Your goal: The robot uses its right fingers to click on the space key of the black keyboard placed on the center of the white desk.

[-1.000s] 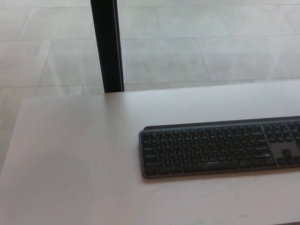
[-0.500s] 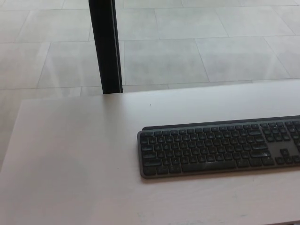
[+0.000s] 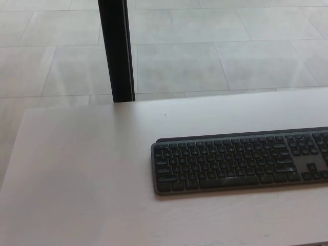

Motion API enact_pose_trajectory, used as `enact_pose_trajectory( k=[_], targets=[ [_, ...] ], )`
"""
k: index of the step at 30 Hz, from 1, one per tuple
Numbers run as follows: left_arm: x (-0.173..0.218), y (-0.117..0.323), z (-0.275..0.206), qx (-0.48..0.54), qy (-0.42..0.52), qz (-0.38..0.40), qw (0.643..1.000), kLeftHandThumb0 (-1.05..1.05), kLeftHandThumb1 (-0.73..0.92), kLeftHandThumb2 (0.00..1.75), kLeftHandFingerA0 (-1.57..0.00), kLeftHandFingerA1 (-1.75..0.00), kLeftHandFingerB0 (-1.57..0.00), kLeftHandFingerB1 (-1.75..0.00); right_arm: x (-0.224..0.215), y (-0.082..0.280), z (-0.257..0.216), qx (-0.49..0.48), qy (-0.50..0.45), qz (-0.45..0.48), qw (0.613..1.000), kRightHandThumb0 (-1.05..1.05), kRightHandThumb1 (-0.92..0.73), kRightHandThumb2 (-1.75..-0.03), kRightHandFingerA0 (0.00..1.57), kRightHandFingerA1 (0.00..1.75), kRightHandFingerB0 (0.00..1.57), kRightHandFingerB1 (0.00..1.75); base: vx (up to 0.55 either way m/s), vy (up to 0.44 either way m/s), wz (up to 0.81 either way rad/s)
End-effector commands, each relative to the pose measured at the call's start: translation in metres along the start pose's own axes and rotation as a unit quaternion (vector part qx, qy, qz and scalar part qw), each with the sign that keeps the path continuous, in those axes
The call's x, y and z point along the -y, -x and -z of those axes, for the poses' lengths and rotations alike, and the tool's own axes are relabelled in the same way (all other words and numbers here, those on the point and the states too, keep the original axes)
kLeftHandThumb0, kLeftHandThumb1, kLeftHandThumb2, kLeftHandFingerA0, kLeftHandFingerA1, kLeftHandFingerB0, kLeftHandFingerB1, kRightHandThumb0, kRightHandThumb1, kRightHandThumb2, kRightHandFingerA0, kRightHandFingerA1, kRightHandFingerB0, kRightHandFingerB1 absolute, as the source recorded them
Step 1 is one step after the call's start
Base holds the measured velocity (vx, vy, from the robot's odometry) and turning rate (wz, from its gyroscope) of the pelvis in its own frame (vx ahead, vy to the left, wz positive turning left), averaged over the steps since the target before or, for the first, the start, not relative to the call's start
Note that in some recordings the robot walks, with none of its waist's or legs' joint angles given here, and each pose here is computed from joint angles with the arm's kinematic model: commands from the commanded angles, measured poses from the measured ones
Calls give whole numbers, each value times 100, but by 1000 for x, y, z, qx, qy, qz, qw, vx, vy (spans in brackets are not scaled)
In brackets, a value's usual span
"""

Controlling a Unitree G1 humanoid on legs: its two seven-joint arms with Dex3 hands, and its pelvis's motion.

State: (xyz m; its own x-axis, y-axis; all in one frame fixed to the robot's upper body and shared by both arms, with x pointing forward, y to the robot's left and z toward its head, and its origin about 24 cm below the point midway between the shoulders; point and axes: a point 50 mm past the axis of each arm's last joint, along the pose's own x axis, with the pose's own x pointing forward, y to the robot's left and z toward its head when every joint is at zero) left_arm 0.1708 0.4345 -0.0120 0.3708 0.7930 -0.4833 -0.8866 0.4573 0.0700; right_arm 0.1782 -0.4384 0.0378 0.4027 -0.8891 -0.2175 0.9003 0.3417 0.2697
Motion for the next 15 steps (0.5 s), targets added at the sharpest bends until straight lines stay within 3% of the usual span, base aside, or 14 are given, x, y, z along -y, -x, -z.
enact_pose_trajectory(
  k=[1, 2, 3, 4, 5, 9, 11, 12, 13, 14, 15],
  targets=[
    [-5, 0, 2, 9, 28, 0, 1000, -51, 62, 59, -69, -69, -58, -55, 15, 8, 29, -75, -37, 51, 995, -22, -57, -56, 73, 55, 54, 42, 0, 0, 0],
    [-5, 0, 2, 4, 35, -7, 999, -48, 58, 57, -71, -68, -63, -57, 14, 9, 32, -74, -32, 45, 996, -20, -57, -57, 74, 122, 53, 43, 0, 0, 0],
    [-5, 0, 2, 3, 39, -10, 999, -48, 58, 57, -71, -68, -63, -57, 13, 10, 33, -73, -30, 41, 996, -20, -57, -57, 74, 122, 53, 43, 0, 0, 0],
    [-6, 0, 2, 3, 38, -9, 999, -47, 56, 57, -72, -71, -61, -56, 11, 11, 34, -71, -22, 37, 997, -20, -62, -50, 57, 171, 55, 38, 0, 0, 0],
    [-5, 0, 2, 6, 39, -6, 999, -43, 53, 56, -72, -72, -65, -57, 7, 13, 36, -68, -7, 27, 997, -21, -65, -52, 61, 175, 52, 37, 0, 0, 0],
    [-4, 0, 1, 10, 34, 0, 999, -45, 53, 56, -70, -74, -66, -58, 4, 16, 37, -57, 17, 15, 998, -21, -64, -50, 55, 175, 52, 37, 0, 0, 0],
    [-5, 0, 0, 13, 28, 1, 1000, -46, 52, 56, -71, -72, -68, -57, 3, 17, 36, -61, 14, 22, 998, -23, -63, -52, 53, 166, 51, 37, 0, 0, 0],
    [-6, 0, 0, 12, 31, 0, 999, -47, 52, 56, -71, -72, -66, -57, 3, 17, 36, -62, 12, 22, 998, -22, -61, -56, 55, 155, 50, 40, 0, 0, 0],
    [-6, 0, 0, 10, 35, -2, 999, -47, 53, 56, -71, -70, -66, -57, 3, 17, 36, -62, 3, 23, 998, -21, -60, -58, 64, 130, 49, 42, 0, 0, 0],
    [-6, 0, 0, 10, 35, -5, 999, -47, 53, 56, -71, -70, -66, -57, 3, 17, 36, -62, -3, 22, 998, -21, -60, -58, 64, 130, 49, 42, 0, 0, 0],
    [-6, 0, 1, 9, 24, -5, 1000, -49, 53, 56, -71, -70, -64, -56, 4, 16, 36, -61, -1, 22, 998, -21, -61, -58, 69, 79, 50, 42, 0, 0, 0]
  ],
)
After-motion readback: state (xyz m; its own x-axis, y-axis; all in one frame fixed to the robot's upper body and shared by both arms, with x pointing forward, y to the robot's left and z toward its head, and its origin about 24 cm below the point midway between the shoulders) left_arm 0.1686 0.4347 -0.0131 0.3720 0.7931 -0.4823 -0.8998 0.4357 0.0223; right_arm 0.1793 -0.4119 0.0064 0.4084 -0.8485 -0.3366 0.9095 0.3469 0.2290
